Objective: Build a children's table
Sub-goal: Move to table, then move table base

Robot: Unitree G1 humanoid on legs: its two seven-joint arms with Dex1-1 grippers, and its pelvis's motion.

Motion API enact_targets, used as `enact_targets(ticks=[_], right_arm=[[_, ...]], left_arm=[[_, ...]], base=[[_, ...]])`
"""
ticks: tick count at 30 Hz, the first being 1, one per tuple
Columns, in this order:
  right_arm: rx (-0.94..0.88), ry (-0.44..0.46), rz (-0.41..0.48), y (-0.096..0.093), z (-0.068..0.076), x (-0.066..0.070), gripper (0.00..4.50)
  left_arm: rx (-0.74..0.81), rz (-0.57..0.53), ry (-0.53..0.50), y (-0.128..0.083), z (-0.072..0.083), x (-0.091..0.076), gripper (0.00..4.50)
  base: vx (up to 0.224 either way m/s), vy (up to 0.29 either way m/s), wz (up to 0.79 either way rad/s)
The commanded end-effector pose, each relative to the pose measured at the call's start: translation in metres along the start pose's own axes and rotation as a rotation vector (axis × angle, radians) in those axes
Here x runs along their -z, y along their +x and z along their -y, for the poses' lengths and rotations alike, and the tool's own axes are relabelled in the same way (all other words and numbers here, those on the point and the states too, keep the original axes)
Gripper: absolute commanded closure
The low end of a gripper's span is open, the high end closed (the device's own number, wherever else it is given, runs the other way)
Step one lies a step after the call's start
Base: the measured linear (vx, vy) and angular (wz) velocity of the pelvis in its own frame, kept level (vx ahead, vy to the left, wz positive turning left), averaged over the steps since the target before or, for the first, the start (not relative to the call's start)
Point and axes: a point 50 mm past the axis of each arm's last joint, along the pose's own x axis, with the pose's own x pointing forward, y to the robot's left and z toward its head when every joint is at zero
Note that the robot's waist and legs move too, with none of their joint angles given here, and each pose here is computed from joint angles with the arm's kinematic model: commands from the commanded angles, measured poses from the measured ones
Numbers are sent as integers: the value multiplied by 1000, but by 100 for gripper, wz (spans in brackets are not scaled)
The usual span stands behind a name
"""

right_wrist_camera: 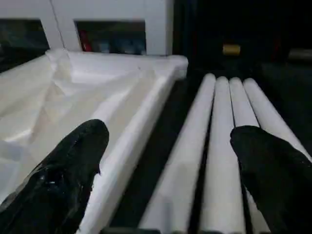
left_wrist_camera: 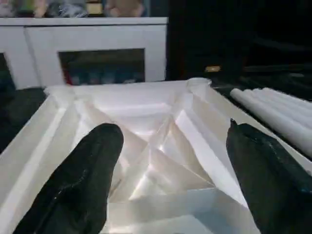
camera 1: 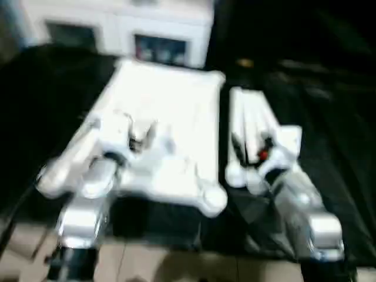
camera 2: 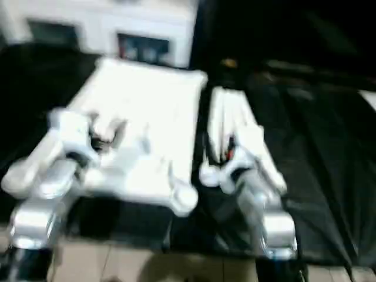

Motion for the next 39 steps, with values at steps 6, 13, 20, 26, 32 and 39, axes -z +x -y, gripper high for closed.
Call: enact_targets(ticks=[6, 13, 20, 26, 32, 39], right_arm=[[-198, -56, -21, 4, -7, -5, 0], [-512, -232, -154, -6, 8, -8, 0], [-708, -337, -285, -27, 11, -1, 0], [-761, -356, -332, -37, 11, 2, 0], [-818, -352, -364, -47, 4, 5, 0], [-824, -389, -397, -49, 6, 7, 0]], left_arm=[[257, -28, 61, 0, 3, 0, 63], [759, -87, 61, 7, 34, 2, 63], [1070, -338, 150, -7, 43, 27, 90], [1116, -430, 187, -7, 39, 36, 136], [1110, -458, 185, -4, 34, 38, 176], [1110, -492, 202, -4, 36, 43, 226]], base=[[-58, 88, 2], [-30, -53, 14], [20, -46, -1], [0, 0, 0], [0, 0, 0], [0, 0, 0]])
